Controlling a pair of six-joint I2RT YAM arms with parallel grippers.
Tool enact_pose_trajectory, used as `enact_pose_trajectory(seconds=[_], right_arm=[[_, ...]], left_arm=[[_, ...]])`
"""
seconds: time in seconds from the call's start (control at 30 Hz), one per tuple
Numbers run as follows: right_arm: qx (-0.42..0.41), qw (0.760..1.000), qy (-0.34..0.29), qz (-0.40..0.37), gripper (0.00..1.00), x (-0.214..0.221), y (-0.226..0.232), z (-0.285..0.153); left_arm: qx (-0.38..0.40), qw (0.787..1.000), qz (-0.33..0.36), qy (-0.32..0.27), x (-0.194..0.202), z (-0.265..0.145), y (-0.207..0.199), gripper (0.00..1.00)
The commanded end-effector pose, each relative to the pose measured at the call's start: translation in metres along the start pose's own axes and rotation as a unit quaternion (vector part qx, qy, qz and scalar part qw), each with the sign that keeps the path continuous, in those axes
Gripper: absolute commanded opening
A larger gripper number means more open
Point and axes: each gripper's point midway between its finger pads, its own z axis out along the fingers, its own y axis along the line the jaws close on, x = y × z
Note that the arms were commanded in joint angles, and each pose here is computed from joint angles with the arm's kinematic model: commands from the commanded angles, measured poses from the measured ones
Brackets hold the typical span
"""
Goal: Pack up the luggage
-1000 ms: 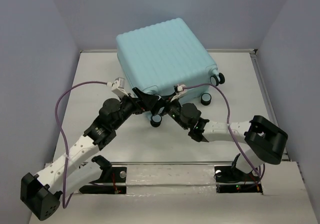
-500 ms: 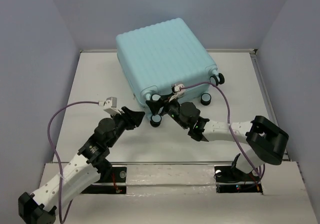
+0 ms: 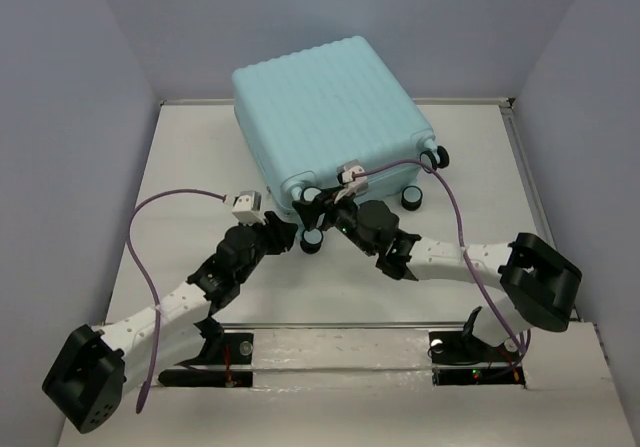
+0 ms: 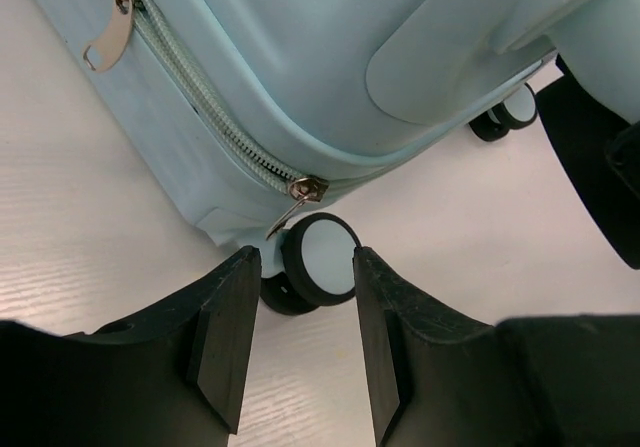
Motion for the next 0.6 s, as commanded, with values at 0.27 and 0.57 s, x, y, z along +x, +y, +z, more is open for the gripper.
enact_pose_trajectory(seconds=[0.27, 0.57], right_arm=[[-0.027, 0.994, -0.107, -0.004, 0.07, -0.089, 0.022, 0.008], [-0.032, 0.994, -0.102, 0.002, 0.07, -0.084, 0.022, 0.008]], left_arm=[[-0.004, 0.994, 0.046, -0.097, -0.052, 0.024, -0.015, 0.47], [-0.026, 0.99, 0.072, -0.119, -0.064, 0.03, -0.011, 0.06]])
